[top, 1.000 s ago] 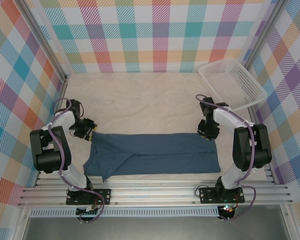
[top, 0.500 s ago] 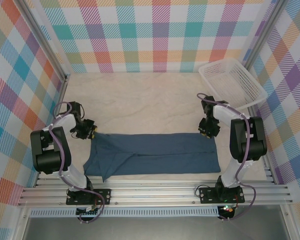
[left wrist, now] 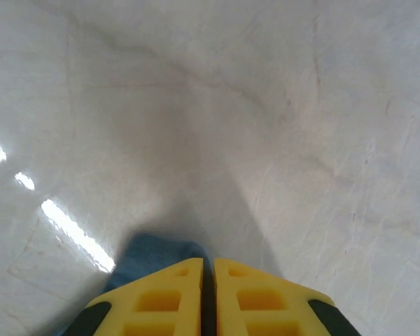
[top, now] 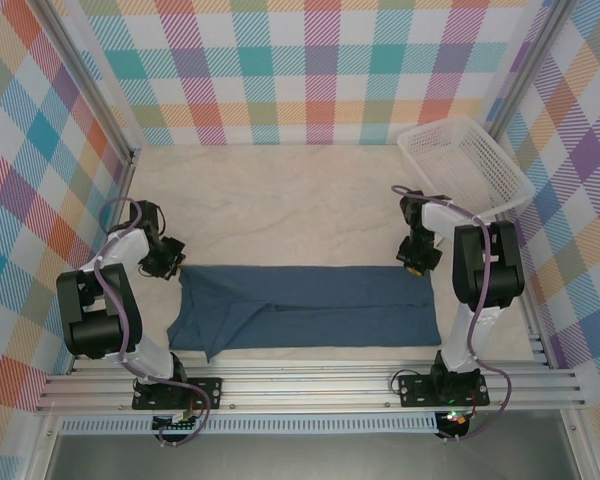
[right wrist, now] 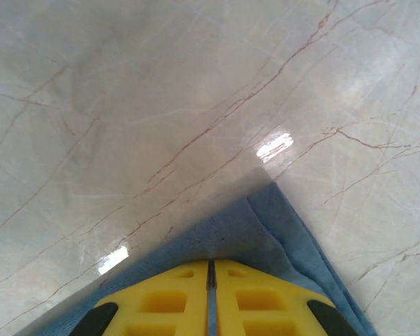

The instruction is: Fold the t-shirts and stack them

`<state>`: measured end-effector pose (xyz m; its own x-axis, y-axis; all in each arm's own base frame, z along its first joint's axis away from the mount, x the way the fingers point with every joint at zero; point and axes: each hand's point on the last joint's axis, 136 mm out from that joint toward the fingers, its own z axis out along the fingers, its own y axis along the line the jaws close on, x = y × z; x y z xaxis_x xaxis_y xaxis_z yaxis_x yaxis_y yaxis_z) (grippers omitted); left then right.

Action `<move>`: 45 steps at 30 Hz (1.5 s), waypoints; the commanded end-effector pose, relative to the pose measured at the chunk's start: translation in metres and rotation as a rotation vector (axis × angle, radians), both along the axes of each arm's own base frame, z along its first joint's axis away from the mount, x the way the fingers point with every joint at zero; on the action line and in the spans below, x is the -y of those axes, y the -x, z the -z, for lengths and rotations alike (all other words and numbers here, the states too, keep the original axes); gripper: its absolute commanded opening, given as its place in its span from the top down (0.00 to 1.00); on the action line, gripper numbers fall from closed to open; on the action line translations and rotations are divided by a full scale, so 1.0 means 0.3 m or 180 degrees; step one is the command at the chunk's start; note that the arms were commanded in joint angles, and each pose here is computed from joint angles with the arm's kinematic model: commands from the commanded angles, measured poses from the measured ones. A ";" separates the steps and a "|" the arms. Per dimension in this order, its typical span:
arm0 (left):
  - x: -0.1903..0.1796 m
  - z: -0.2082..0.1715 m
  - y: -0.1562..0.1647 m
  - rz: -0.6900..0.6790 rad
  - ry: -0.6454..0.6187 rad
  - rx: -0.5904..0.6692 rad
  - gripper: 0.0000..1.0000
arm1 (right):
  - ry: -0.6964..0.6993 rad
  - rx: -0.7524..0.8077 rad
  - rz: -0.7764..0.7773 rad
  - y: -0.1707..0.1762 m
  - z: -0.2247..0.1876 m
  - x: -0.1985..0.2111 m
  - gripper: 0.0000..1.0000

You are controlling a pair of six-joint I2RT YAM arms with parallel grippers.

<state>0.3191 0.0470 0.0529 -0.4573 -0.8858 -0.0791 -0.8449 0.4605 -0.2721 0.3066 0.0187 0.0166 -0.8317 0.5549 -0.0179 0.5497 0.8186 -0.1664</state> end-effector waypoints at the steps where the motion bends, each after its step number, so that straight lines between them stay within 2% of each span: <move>1: -0.049 -0.007 0.034 0.0057 -0.0167 -0.0192 0.72 | 0.0048 0.0020 -0.0036 -0.001 -0.007 0.006 0.86; 3: -0.059 -0.032 0.062 0.0031 -0.0270 -0.0211 0.60 | 0.0012 0.0161 -0.0165 -0.026 -0.035 -0.018 0.79; 5: -0.057 -0.075 0.099 0.0010 -0.0352 -0.0178 0.54 | -0.0012 0.0289 -0.0296 -0.050 -0.074 -0.044 0.72; 8: 0.014 -0.120 0.150 0.0168 -0.0318 -0.0083 0.56 | 0.0010 0.0452 -0.0485 -0.074 -0.141 -0.078 0.68; 11: 0.130 -0.083 0.218 0.0452 -0.0158 -0.0074 0.61 | -0.0136 0.0650 -0.0651 -0.085 -0.192 -0.132 0.67; 13: 0.164 -0.054 0.258 0.0517 -0.0110 -0.0024 0.65 | -0.0290 0.0768 -0.0776 -0.086 -0.213 -0.177 0.65; 15: 0.165 -0.028 0.291 0.0538 -0.0116 -0.0071 0.65 | -0.0556 0.0899 -0.0902 -0.086 -0.233 -0.237 0.64; 20: 0.192 0.016 0.290 0.0759 -0.0016 -0.0104 0.63 | -0.1877 0.1200 -0.1129 -0.063 -0.261 -0.465 0.59; 22: 0.194 0.034 0.278 0.0812 -0.0018 -0.0079 0.64 | -0.2152 0.1154 -0.1100 -0.047 -0.255 -0.507 0.59; 24: 0.191 0.050 0.274 0.0836 -0.0036 -0.0104 0.65 | -0.2238 0.1089 -0.1054 -0.034 -0.238 -0.521 0.59; 30: 0.183 0.091 0.290 0.0903 -0.0080 -0.0234 0.72 | -0.2152 0.0859 -0.0920 -0.012 -0.178 -0.508 0.60; 33: 0.182 0.105 0.289 0.0886 -0.0080 -0.0262 0.72 | -0.1865 0.0582 -0.0718 0.005 -0.117 -0.461 0.60; 39: 0.202 0.099 0.261 0.0926 -0.0047 -0.0226 0.72 | -0.1306 0.0038 -0.0412 0.010 -0.003 -0.382 0.70; 45: 0.237 0.080 0.229 0.1007 0.0055 -0.0145 0.72 | -0.0735 -0.0201 -0.0306 -0.056 0.042 -0.271 0.74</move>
